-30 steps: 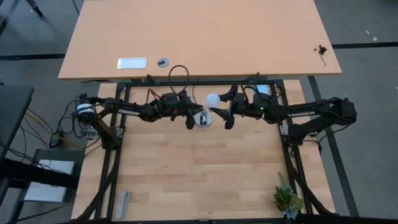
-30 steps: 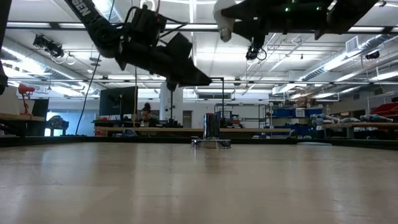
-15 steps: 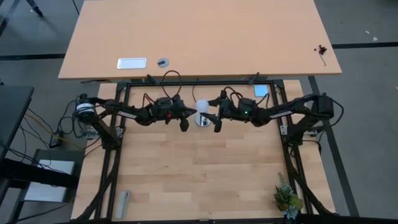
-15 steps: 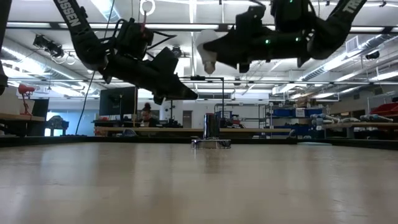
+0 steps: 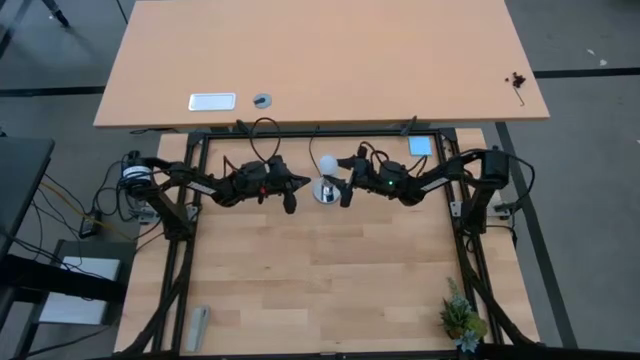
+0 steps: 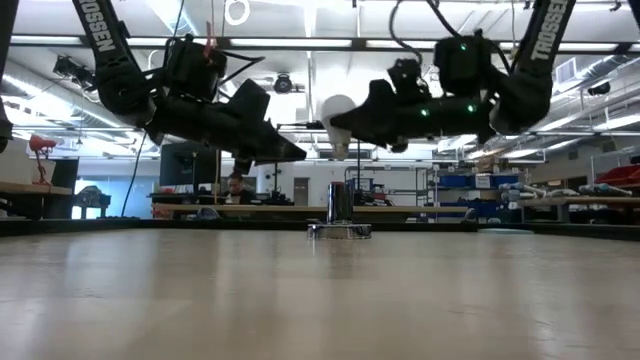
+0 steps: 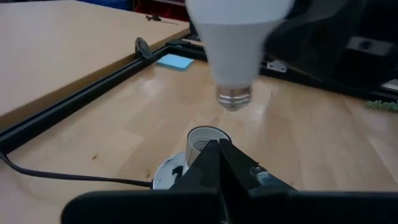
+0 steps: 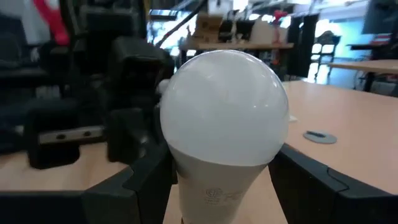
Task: Screw lightbulb
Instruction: Insert the lightbulb into the lamp
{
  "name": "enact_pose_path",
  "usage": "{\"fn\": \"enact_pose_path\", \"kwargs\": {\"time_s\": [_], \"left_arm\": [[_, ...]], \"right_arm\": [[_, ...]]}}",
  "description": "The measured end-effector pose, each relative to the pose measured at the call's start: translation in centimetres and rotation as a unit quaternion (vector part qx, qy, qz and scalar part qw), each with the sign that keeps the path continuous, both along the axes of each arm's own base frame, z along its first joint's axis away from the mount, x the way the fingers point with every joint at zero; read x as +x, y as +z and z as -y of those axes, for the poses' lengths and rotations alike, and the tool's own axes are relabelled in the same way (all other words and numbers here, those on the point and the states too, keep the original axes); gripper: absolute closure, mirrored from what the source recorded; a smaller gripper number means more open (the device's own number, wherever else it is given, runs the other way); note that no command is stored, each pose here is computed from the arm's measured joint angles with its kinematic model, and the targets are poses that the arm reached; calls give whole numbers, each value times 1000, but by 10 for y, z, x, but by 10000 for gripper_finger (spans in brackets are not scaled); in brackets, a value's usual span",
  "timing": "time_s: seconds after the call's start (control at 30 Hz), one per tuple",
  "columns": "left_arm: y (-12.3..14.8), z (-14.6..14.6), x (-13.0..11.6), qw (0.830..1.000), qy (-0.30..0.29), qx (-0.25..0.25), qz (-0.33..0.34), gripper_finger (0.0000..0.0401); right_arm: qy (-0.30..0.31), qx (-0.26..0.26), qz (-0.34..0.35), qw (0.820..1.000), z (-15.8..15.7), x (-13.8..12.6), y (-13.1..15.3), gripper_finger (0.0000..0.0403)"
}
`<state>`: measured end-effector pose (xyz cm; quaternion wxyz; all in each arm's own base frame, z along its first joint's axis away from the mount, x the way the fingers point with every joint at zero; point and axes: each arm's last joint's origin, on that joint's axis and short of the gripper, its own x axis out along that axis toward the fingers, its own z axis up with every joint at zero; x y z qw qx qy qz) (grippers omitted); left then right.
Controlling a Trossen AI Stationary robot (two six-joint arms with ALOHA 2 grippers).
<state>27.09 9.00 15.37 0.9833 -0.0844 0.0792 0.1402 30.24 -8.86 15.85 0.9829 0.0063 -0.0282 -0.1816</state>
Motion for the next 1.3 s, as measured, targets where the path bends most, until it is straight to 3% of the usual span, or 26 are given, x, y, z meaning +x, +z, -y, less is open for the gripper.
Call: {"fn": "enact_pose_path", "kwargs": {"time_s": [0.23,0.53,1.3], "left_arm": [[1,0,0,1000,1,1,4,400],[1,0,0,1000,2,1,5,400],[1,0,0,1000,1,3,5,400]], "right_arm": [[-6,-2,31,999,2,-7,-22,153],[-47,3,12,999,1,0,-51,153],[-51,-28,-13,998,-2,8,-56,153]]}}
